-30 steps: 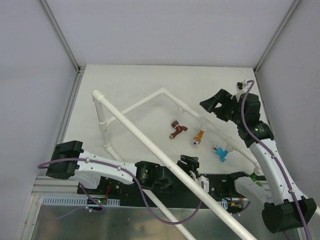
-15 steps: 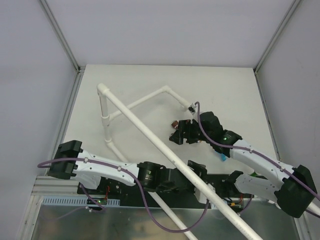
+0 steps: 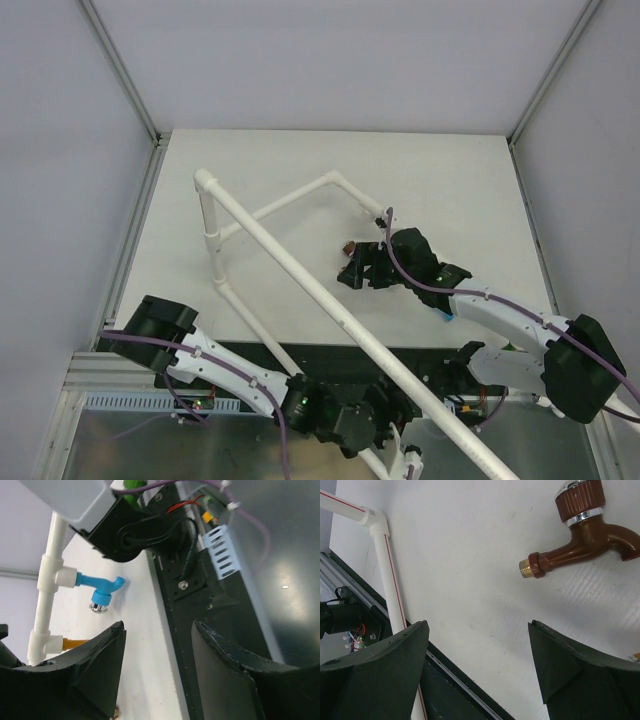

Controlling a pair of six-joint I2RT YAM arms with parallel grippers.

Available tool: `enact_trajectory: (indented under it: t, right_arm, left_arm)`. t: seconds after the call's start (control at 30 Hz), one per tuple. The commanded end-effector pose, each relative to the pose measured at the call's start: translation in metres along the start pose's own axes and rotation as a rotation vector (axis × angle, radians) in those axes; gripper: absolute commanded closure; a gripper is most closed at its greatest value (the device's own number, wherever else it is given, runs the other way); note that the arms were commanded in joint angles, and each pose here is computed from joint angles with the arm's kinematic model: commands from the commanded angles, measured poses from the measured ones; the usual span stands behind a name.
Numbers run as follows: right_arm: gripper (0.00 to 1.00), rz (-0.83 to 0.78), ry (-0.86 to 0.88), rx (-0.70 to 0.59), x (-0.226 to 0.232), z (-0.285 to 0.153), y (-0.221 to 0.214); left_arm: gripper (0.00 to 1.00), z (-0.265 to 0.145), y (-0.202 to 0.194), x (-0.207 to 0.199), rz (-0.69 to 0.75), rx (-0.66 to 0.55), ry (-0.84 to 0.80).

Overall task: Install the water faucets
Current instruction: Adjust the adaptor at the center of the board.

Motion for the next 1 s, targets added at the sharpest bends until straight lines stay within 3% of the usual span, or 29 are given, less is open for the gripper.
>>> enact_trajectory:
  t: [0.0, 0.13, 0.4, 0.63, 0.97]
  right_arm:
    - [0.12, -0.022, 0.020, -0.044, 0.009, 0.002, 0.012]
    - [0.12, -0.045, -0.030, -0.068, 0.007, -0.007, 0.020]
    - [0.12, -0.110, -0.043, -0.156, 0.044, -0.053, 0.071]
    - [0.13, -0.119, 0.068, -0.137, 0.022, -0.006, 0.011]
    - [0.13, -0.134, 0.052, -0.184, -0.016, 0.039, -0.060]
  left_arm:
    - [0.43, -0.006, 0.015, 0.006, -0.042, -0.015, 0.076]
    - [0.42, 0.000, 0.009, 0.009, -0.018, -0.007, 0.123]
    - [0.43, -0.001, -0.030, 0.029, -0.143, -0.014, 0.190]
    - [0.43, -0.034, -0.023, 0.076, -0.277, -0.116, 0.132]
    - [0.43, -0.041, -0.019, 0.099, -0.244, -0.150, 0.113]
Point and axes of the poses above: each gripper's point midway between its finger pads, its own z axis out along the fingers, its own x axis along the line the jaws close on, y = z × x, the point moved 2 cm from there along -z, back along the fingers, and after that the axes turned 13 degrees about z, right-handed, at the moved point
